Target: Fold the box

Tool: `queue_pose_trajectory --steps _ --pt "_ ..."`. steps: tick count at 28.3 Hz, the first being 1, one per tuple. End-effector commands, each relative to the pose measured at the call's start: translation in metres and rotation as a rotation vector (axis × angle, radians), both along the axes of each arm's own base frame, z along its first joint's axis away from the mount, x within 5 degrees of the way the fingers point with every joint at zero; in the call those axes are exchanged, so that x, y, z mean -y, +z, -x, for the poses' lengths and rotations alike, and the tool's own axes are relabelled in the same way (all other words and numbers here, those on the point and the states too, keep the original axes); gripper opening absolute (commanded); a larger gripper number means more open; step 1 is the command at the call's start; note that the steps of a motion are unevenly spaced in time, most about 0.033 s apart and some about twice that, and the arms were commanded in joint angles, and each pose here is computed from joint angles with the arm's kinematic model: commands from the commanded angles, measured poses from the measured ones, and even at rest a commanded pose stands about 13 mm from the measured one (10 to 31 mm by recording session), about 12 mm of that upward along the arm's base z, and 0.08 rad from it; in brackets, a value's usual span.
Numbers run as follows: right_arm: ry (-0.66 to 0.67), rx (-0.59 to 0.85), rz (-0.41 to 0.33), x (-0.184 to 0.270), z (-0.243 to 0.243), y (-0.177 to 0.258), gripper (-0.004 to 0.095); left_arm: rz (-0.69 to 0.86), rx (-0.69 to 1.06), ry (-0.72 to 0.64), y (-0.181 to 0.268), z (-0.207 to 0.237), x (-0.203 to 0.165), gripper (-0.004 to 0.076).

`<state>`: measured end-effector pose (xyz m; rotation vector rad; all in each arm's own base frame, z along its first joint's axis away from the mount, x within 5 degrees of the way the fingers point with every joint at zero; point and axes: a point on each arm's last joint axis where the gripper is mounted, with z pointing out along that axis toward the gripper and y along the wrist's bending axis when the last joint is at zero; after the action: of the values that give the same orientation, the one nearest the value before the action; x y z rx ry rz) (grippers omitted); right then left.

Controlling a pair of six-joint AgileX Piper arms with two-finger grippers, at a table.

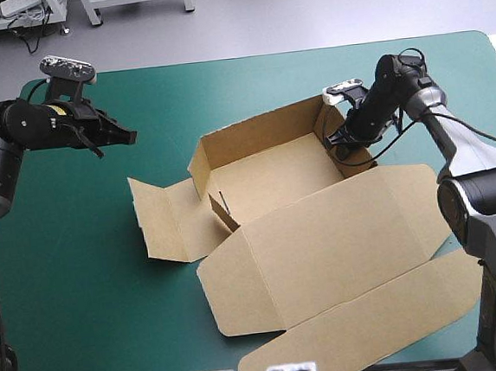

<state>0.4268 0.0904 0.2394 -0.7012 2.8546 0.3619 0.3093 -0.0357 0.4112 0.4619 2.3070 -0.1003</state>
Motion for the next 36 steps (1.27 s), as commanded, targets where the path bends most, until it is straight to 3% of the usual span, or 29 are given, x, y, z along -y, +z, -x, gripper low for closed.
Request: queue_pose_trajectory --steps 1,3,13,21,27,33,36 --pt "0.047 0.061 -0.018 -0.004 0.005 0.024 0.0100 0.046 0.105 0.013 0.023 0.008 0.001 0.0006" --pt "0.053 0.080 -0.018 -0.003 0.007 0.031 -0.0013 0.054 0.109 0.021 0.024 0.008 0.001 0.0006" --pt "-0.003 0.302 -0.083 0.021 0.018 0.113 -0.0018 0.086 0.183 0.098 0.029 0.003 -0.003 0.0006" --pt "-0.122 0.480 -0.234 0.084 0.047 0.177 -0.0019 0.052 0.202 0.275 0.030 -0.001 -0.037 0.0008" --pt "-0.145 0.546 -0.312 0.101 0.059 0.196 -0.0019 0.090 0.176 0.373 0.022 -0.008 -0.068 0.0098" --pt "-0.051 0.609 -0.488 0.087 0.061 0.208 -0.0019 0.201 0.047 0.268 -0.012 -0.036 -0.062 0.0214" --pt "-0.049 0.609 -0.472 0.087 0.061 0.207 -0.0019 0.300 -0.024 0.165 -0.031 -0.051 -0.051 0.0214"
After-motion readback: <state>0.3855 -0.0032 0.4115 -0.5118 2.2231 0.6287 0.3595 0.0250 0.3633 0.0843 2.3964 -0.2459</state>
